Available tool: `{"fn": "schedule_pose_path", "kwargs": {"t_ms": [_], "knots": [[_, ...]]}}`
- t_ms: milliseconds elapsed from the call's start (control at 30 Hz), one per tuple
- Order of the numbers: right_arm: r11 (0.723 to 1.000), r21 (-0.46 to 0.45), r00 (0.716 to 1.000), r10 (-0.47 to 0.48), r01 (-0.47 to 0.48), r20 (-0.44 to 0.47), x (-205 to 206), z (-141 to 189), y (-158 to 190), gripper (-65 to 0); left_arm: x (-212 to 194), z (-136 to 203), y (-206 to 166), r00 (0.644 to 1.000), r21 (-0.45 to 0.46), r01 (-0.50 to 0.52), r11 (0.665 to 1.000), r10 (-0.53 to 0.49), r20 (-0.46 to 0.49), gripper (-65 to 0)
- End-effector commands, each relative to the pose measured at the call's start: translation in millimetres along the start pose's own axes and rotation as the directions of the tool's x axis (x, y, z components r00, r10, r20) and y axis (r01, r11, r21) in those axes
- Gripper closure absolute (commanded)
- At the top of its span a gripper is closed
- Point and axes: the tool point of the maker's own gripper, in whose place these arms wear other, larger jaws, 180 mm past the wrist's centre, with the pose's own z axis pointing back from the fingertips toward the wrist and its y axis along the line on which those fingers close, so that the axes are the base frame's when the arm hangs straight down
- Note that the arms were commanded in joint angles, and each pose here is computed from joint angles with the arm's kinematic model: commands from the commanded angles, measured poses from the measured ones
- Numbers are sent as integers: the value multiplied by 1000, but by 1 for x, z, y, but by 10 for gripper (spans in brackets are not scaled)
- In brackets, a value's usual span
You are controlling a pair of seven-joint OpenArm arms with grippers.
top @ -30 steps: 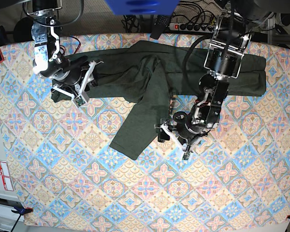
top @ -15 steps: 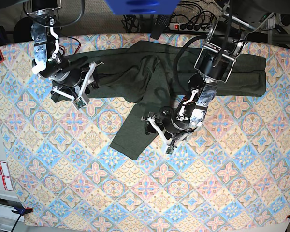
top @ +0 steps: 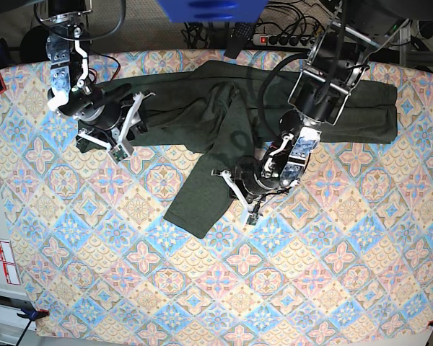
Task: Fold the T-shirt properly
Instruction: 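Fold the sleeve end with the left gripper onto the shirt body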
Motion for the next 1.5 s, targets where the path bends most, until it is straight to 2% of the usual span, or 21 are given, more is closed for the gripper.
{"fn": "schedule_pose_path", "kwargs": {"t_ms": [0,167,400,600,700,867,1167,1467], "knots": [[1000,-4,999,10,-10,41,12,4,-3,-172,16,2,-3,1000,-11,7,1000,-6,30,0],[1000,-4,999,11,-10,43,12,5,-2,-172,33,13,-4,996,-16,30,999,-29,84,0],[1000,-5,999,12,-11,45,13,5,-3,-172,44,50,7,979,-2,85,996,-83,188,0],[1000,-4,999,12,-11,47,14,4,-3,-172,42,96,33,953,42,-30,999,16,301,0],[1000,-4,999,12,-11,47,14,4,-3,-172,34,125,40,940,67,-32,997,7,340,0],[1000,-4,999,10,-10,44,14,3,-3,-172,19,163,33,928,80,13,997,-41,370,0],[1000,1,999,11,-11,41,13,2,-2,-172,-4,228,72,911,214,-72,974,-23,412,0],[1000,4,999,13,-13,39,13,2,-1,-172,-47,260,98,936,312,-120,942,2,353,0]]}}
